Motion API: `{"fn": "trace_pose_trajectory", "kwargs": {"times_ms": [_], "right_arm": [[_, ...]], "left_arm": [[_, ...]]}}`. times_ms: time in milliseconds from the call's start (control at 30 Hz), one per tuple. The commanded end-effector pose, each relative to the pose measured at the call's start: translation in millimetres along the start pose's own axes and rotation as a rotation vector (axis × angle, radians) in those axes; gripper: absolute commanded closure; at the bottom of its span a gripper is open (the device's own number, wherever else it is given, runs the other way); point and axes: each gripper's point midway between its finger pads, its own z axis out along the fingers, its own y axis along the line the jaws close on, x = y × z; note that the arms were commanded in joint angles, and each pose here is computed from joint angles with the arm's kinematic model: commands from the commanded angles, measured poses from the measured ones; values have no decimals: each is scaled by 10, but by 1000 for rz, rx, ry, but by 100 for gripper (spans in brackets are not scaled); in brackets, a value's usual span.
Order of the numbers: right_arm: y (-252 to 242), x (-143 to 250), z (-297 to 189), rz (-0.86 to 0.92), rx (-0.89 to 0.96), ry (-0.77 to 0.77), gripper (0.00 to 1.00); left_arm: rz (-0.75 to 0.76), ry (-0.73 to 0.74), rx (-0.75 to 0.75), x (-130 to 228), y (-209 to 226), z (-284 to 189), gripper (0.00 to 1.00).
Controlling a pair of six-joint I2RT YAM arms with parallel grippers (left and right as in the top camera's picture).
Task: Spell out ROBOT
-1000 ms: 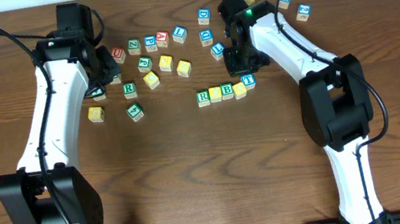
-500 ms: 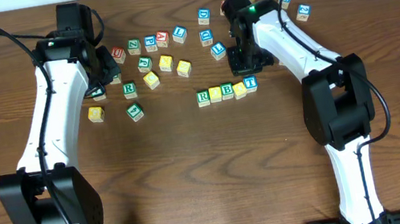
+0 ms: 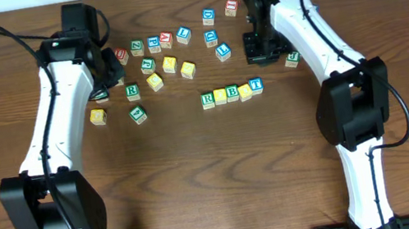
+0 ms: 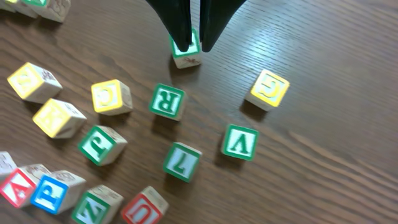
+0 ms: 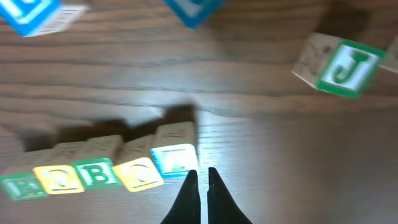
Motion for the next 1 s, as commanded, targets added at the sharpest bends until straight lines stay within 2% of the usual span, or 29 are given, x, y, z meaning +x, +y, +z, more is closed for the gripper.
{"fn": "trace_pose_trajectory", "kwargs": {"times_ms": [0, 333, 567, 700, 967], "right_arm": [[-107, 59, 84, 19, 30, 23, 99], [-113, 131, 304, -31, 34, 48, 99], [110, 49, 4, -142, -50, -36, 99], [286, 169, -53, -202, -100, -14, 99], [455, 453, 143, -257, -80, 59, 99]], "left_arm": [[29, -4, 0, 100, -122, -17, 92], [34, 22, 10, 309, -340, 73, 93], [65, 24, 21, 370, -493, 136, 92], [60, 19, 24, 347, -506, 177, 92], [45, 3, 16, 280, -452, 184, 93]]}}
